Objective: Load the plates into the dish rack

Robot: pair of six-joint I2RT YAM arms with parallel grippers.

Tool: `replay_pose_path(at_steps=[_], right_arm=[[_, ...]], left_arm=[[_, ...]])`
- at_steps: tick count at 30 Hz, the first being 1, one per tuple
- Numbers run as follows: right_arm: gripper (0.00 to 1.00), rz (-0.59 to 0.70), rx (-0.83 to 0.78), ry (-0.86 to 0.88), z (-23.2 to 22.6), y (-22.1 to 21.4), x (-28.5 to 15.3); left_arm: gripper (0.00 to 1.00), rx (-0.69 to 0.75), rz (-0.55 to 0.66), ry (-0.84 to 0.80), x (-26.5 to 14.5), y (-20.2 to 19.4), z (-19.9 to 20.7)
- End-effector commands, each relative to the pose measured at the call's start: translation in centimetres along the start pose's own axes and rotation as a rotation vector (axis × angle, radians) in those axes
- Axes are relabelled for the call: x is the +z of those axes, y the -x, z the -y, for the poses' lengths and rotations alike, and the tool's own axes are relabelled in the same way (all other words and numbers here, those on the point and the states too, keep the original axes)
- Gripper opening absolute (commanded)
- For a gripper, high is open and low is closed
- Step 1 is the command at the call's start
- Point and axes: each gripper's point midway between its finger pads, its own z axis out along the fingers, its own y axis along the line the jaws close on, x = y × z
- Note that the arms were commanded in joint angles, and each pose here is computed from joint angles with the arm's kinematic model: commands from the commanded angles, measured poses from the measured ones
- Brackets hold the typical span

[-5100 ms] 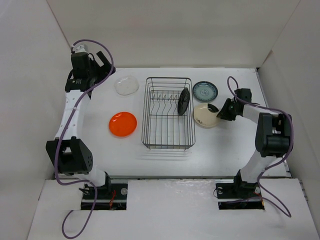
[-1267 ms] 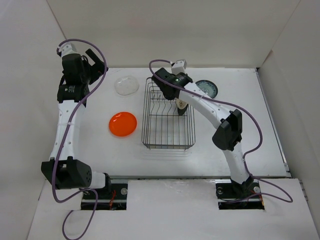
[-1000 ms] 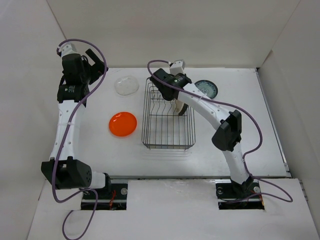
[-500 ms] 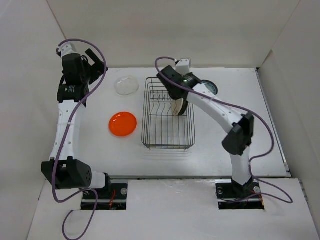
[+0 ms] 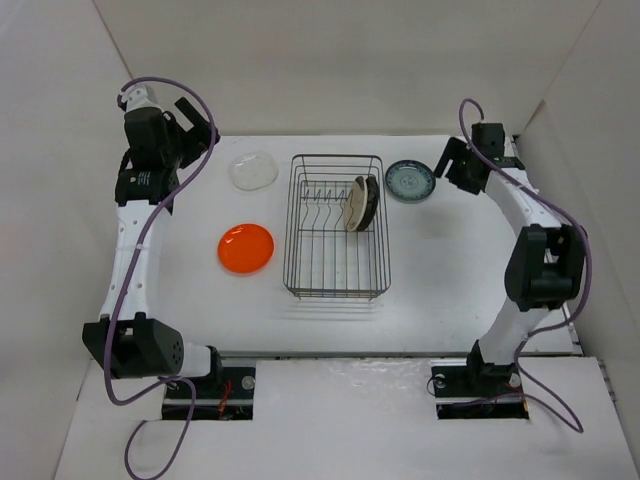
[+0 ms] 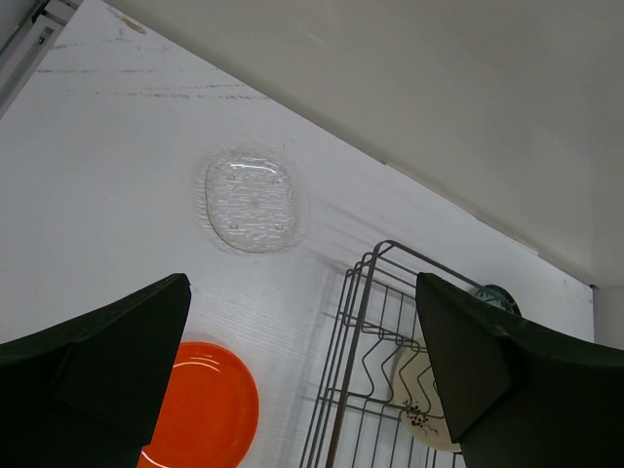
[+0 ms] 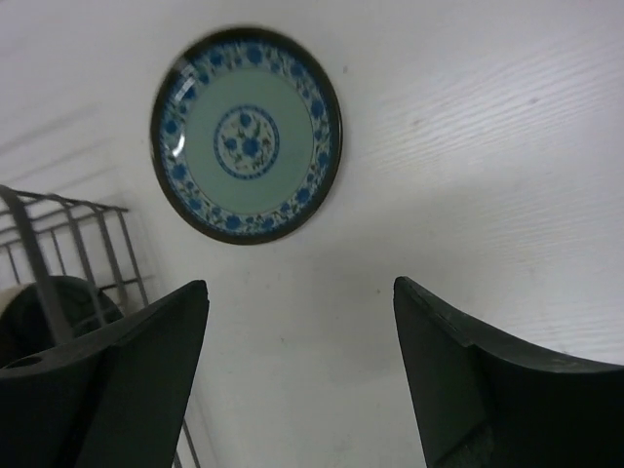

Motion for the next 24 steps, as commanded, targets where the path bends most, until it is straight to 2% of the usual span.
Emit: replay_pose_path(at_steps=[1, 7, 14, 24], right_arm=[[0.82, -0.056, 0.032, 0.230, -3.4, -1.5, 2.1], [0.80, -0.142, 0.064, 0.248, -1.7, -3.0, 6.8], [0.80, -0.206, 0.076, 0.165, 0.0, -4.7, 9.5], [0.76, -0.241, 0.117, 0.082, 2.1, -5.0, 12.3]], left_arm=[[1.00, 0.013, 0.026, -0.053, -0.3, 0.6, 0.9], [1.00, 0.024, 0.033, -0.082, -0.1, 0.6, 1.4], [1.00, 0.024, 0.014, -0.092, 0.3, 0.0, 1.4], [1.00, 0.023, -0.006, -0.090, 1.0, -0.5, 1.2]])
